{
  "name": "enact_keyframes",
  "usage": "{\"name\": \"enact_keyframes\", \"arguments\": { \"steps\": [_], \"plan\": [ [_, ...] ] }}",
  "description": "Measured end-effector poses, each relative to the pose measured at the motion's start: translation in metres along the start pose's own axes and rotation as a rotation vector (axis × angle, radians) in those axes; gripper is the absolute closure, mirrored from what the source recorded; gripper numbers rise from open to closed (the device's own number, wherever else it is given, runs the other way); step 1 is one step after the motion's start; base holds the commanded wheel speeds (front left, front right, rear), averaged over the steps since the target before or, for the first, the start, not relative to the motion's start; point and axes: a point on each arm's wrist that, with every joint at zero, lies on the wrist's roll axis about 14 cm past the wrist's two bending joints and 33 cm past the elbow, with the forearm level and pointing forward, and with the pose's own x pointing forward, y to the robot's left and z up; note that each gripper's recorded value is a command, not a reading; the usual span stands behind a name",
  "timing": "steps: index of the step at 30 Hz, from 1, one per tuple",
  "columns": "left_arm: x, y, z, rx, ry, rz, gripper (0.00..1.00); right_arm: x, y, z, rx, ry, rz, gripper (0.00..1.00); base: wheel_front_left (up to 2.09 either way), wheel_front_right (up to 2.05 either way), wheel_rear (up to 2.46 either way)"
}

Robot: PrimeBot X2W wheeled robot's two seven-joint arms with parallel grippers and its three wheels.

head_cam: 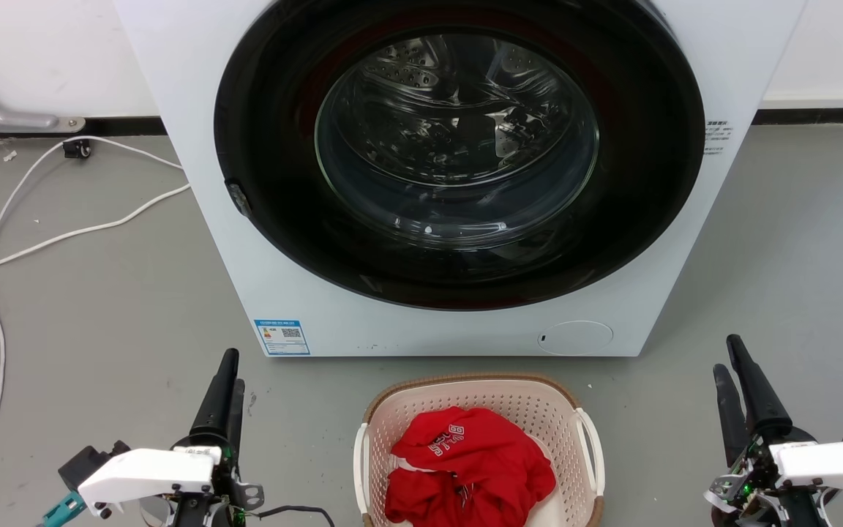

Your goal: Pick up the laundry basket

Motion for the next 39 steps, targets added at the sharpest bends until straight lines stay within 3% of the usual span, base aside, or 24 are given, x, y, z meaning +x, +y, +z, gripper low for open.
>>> {"name": "enact_keyframes", "arguments": {
  "steps": [13,31,39],
  "plan": [
    [0.002,-0.02,-0.011,0.284,0.013,-0.061,0.0,-0.002,0.008,0.003,-0.304,-0.015,0.022,0.0,0.0,0.0,0.0],
    [0.0,-0.019,-0.031,0.681,0.042,-0.067,0.0,-0.002,0.018,-0.012,-0.743,0.018,0.072,0.0,0.0,0.0,0.0],
    [0.0,-0.017,-0.037,0.809,0.046,-0.073,0.0,-0.004,0.017,-0.017,-0.864,0.03,0.08,0.0,0.0,0.0,0.0]
  ]
}}
